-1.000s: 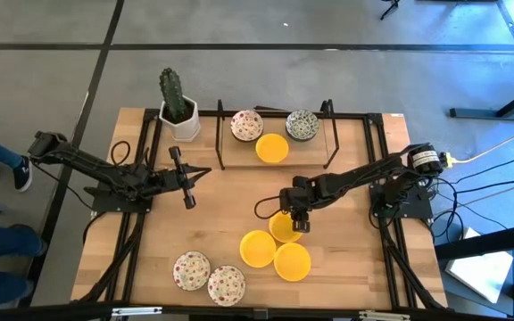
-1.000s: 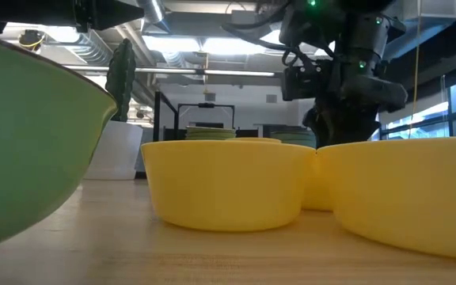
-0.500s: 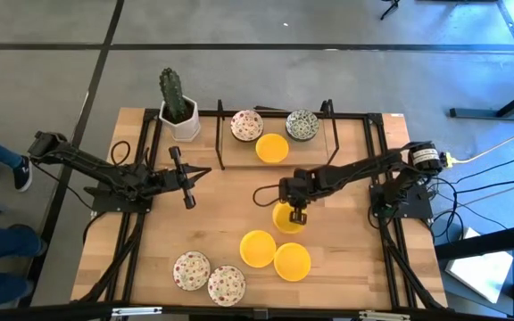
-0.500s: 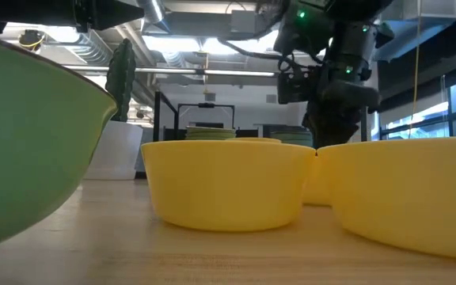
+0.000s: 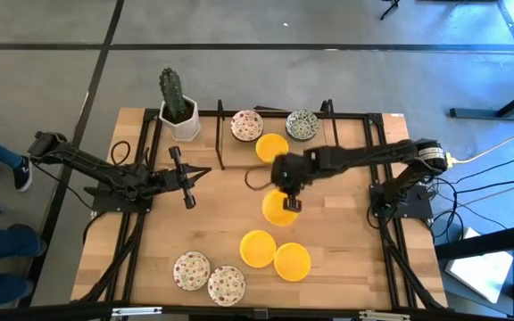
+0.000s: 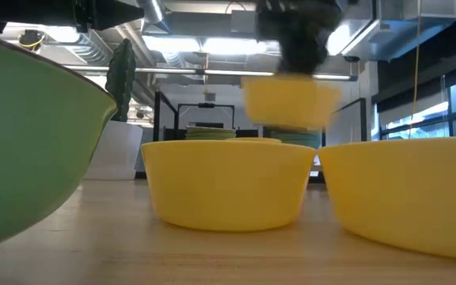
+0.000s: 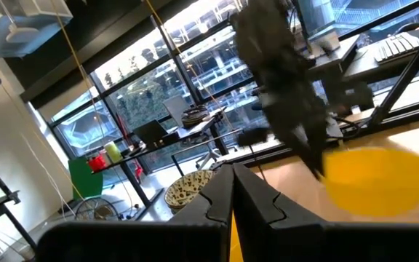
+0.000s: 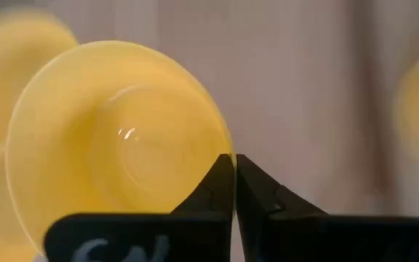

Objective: Pick & Place Mini bowls
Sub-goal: Stack the top right yellow bowl on top of the yellow bowls on the shelf

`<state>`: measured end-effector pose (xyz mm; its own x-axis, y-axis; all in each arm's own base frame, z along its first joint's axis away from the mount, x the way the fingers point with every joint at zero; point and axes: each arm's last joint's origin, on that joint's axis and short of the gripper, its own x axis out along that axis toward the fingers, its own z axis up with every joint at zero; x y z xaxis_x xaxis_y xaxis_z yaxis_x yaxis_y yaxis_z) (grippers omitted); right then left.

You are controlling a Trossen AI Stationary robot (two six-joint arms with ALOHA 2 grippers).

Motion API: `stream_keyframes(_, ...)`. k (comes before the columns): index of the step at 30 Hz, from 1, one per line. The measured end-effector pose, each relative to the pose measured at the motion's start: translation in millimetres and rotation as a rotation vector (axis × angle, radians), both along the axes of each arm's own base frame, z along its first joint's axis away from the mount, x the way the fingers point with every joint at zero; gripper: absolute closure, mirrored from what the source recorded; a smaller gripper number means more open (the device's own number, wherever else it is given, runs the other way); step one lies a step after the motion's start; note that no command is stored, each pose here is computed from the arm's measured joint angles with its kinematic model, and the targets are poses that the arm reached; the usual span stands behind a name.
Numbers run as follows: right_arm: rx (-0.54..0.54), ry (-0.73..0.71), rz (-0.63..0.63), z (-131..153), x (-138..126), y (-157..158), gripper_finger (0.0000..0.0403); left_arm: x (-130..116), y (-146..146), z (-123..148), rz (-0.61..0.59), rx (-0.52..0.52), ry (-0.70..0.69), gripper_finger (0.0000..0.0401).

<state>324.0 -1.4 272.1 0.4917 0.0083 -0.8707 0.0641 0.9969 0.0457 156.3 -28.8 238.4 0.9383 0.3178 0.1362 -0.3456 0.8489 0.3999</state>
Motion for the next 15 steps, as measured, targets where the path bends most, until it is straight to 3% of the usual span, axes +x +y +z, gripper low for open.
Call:
stream_keyframes(8,-0.178,-0.145,-0.143,85,-1,-58,0.0401,0,0,-1,0.000,0.002,0.007,0.0397)
stream_keyframes(15,-0.201,-0.115,-0.255,82,-13,-113,0.0401,0,0,-1,0.003,0.019,0.013,0.0397)
